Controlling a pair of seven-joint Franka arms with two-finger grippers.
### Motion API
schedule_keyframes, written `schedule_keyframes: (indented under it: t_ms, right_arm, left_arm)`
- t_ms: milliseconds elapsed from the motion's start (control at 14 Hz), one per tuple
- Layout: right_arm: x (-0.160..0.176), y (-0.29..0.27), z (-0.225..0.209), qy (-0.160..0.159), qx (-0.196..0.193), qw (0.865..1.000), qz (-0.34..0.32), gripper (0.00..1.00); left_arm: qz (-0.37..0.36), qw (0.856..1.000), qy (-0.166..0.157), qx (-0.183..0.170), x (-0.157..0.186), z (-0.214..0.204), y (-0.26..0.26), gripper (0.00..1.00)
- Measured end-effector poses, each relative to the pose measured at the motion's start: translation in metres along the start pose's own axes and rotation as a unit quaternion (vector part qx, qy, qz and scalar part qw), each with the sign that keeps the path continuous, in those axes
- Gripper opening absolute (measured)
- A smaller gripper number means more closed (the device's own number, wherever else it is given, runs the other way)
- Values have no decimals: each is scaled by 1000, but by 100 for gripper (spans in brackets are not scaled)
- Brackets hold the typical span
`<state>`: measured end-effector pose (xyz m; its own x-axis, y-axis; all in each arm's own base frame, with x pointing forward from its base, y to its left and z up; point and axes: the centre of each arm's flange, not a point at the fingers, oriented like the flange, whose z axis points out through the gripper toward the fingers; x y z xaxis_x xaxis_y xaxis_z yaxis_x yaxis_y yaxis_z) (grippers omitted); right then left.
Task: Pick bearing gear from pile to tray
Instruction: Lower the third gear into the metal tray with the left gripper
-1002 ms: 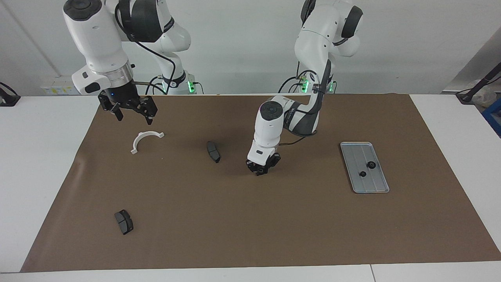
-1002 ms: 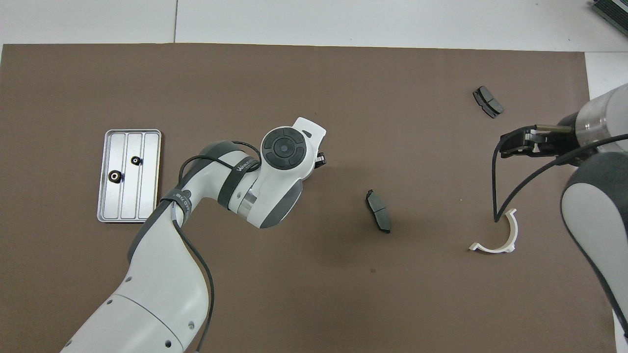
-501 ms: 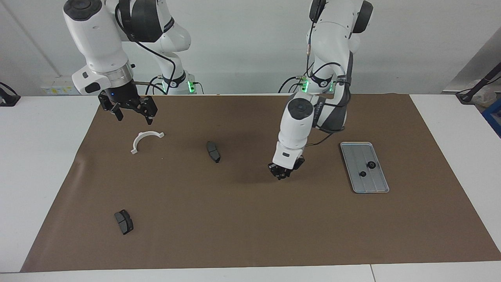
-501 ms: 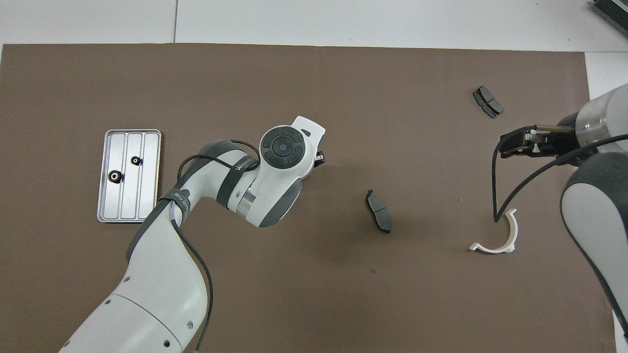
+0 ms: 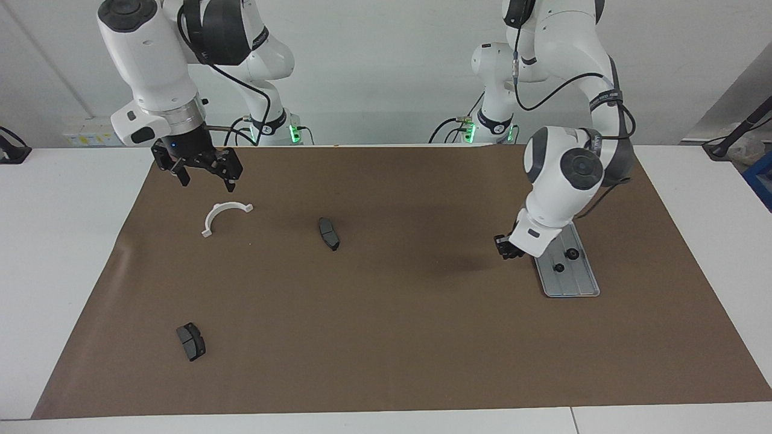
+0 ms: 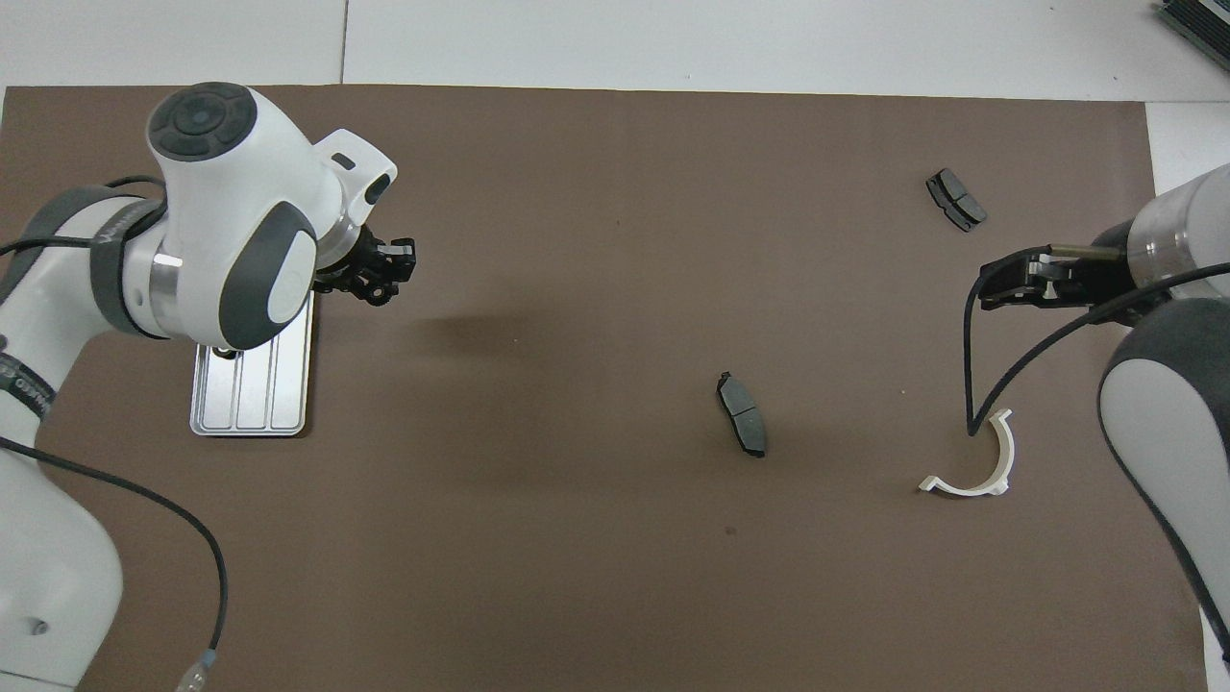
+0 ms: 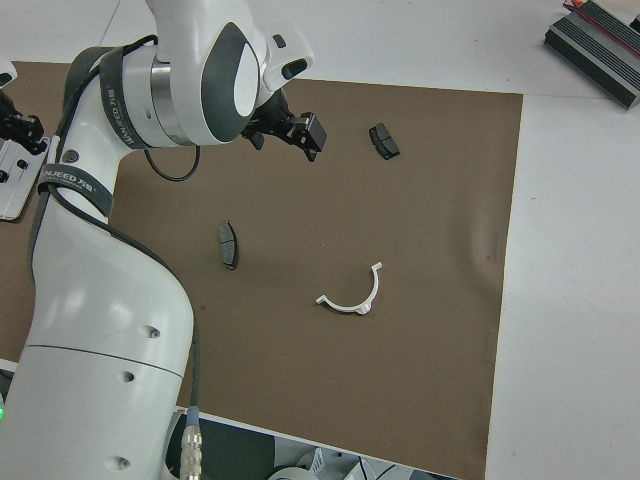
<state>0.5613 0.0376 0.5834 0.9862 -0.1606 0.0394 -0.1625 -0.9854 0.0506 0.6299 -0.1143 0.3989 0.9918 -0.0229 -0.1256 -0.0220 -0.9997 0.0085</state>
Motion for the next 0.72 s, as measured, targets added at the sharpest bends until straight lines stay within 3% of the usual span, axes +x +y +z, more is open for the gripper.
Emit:
schedule_keyframes:
  t_ms: [286, 716]
  right_arm:
    - [0, 0, 0, 0, 0, 1000, 0, 100]
    - [0, 0, 0, 0, 0, 1000, 0, 100]
  left_arm:
    - [48, 999, -23, -5, -18, 14, -63, 35]
    - [71, 997, -30, -8, -36, 59, -83, 35]
